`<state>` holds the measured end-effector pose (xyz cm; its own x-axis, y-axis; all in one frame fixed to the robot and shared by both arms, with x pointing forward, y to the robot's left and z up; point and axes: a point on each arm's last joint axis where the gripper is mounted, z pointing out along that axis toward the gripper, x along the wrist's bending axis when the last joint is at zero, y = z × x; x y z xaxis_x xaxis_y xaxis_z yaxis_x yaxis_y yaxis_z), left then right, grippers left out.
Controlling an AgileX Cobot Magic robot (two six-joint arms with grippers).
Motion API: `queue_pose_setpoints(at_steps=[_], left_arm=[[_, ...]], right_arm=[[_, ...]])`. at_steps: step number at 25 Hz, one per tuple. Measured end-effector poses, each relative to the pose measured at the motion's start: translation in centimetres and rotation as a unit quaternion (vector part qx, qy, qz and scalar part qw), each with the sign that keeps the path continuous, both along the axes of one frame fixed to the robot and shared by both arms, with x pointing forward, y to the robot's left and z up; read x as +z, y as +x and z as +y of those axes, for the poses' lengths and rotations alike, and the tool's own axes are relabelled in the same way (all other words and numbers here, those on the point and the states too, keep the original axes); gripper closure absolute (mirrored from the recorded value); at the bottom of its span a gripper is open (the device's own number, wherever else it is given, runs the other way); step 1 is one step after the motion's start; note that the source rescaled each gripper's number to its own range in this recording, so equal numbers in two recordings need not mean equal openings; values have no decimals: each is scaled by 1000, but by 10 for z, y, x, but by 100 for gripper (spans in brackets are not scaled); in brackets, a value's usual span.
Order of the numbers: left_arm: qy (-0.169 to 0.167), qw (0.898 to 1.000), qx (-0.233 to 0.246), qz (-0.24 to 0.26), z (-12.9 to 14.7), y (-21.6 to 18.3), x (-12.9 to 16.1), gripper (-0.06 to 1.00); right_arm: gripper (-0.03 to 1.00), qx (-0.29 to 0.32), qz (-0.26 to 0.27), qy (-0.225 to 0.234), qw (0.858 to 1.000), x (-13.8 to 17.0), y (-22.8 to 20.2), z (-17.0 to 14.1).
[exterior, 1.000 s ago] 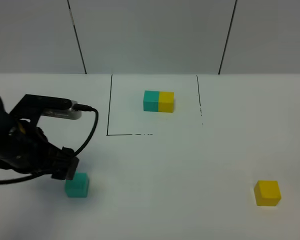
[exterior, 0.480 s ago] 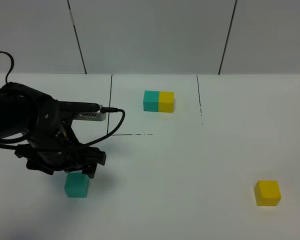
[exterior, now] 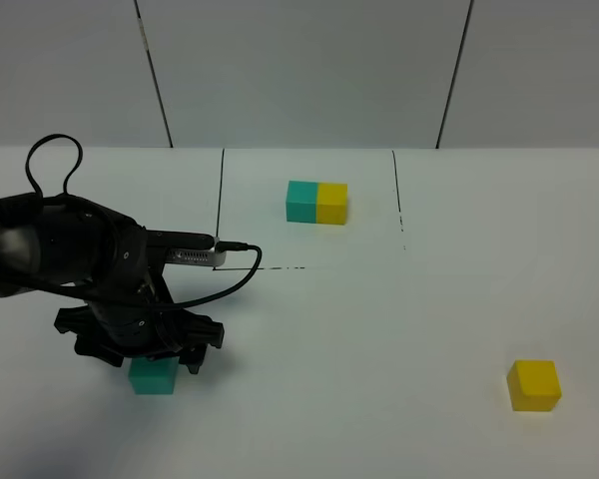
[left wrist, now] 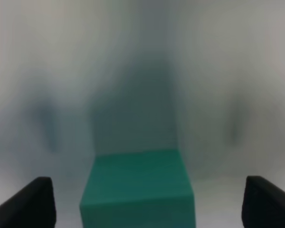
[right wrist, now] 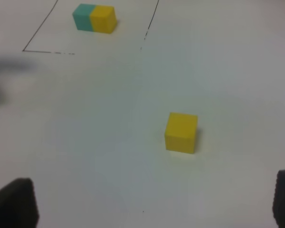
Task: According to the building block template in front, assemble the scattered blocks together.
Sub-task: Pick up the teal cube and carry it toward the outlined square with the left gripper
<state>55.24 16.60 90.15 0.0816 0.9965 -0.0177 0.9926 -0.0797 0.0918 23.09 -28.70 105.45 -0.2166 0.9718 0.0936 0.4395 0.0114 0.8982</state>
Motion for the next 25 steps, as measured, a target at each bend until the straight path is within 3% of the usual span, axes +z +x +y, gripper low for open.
queue_pose_setpoints(at_steps=[9, 12, 16, 20, 25], left_arm=[[2, 1000, 5, 17, -1, 0, -13, -6], [3, 1000, 7, 24, -1, 0, -17, 1], [3, 1000, 7, 24, -1, 0, -18, 34], [3, 1000, 7, 25, -1, 0, -18, 94], [9, 999, -7, 37, -1, 0, -5, 94]], right_arm=[[-3, 0, 0, 0, 1000, 0, 0, 0], [-3, 0, 0, 0, 1000, 0, 0, 0], [-3, 0, 0, 0, 1000, 0, 0, 0], [-3, 0, 0, 0, 1000, 0, 0, 0], [-3, 0, 0, 0, 1000, 0, 0, 0]])
